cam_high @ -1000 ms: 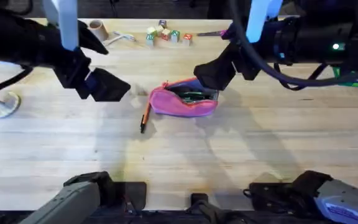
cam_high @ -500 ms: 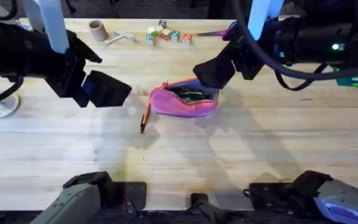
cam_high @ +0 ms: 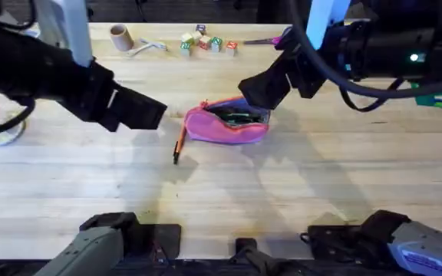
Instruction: Unzip the bag, pick up the pens from the table one at a time and place them inside, then zip the bag closed.
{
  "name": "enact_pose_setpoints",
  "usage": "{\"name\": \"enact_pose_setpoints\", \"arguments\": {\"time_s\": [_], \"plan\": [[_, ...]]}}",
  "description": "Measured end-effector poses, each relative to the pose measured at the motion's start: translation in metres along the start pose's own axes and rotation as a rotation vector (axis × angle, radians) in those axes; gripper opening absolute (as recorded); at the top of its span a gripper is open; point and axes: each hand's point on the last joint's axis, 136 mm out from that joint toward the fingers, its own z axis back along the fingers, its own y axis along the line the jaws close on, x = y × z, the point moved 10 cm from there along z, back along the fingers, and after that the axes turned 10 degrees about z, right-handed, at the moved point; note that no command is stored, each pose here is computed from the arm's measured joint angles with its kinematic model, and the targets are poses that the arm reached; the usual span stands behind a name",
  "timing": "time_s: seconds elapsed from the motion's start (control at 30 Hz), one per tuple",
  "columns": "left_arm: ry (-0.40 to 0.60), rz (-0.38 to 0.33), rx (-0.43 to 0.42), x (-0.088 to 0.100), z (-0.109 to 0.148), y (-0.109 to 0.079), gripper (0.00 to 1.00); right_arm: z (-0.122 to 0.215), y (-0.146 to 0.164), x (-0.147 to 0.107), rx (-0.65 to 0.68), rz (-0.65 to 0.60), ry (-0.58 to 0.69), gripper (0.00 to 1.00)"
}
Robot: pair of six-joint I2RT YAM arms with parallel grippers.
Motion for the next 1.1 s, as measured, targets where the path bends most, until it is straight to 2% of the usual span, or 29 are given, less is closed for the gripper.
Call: {"name": "enact_pose_setpoints", "arguments": {"time_s": [0.27,0.47,0.67,0.93,1.1], "plan": [[0.068,0.057,0.052,0.003,-0.009,-0.022,0.996,0.0,0.0,0.0,0.0,0.0,0.0,0.998],[0.061,0.109,0.071,0.006,-0.014,-0.032,0.996,0.004,0.0,0.001,-0.011,0.001,-0.009,0.998],[0.073,0.148,0.095,0.0,-0.048,-0.034,0.996,0.021,-0.003,0.003,-0.084,0.0,-0.035,0.998],[0.13,0.119,0.091,-0.022,-0.097,-0.038,0.996,0.028,-0.005,0.003,-0.121,0.0,-0.039,0.998],[0.156,0.118,0.124,-0.035,-0.114,-0.033,0.995,0.028,-0.005,0.003,-0.126,0.0,-0.037,0.998]]}}
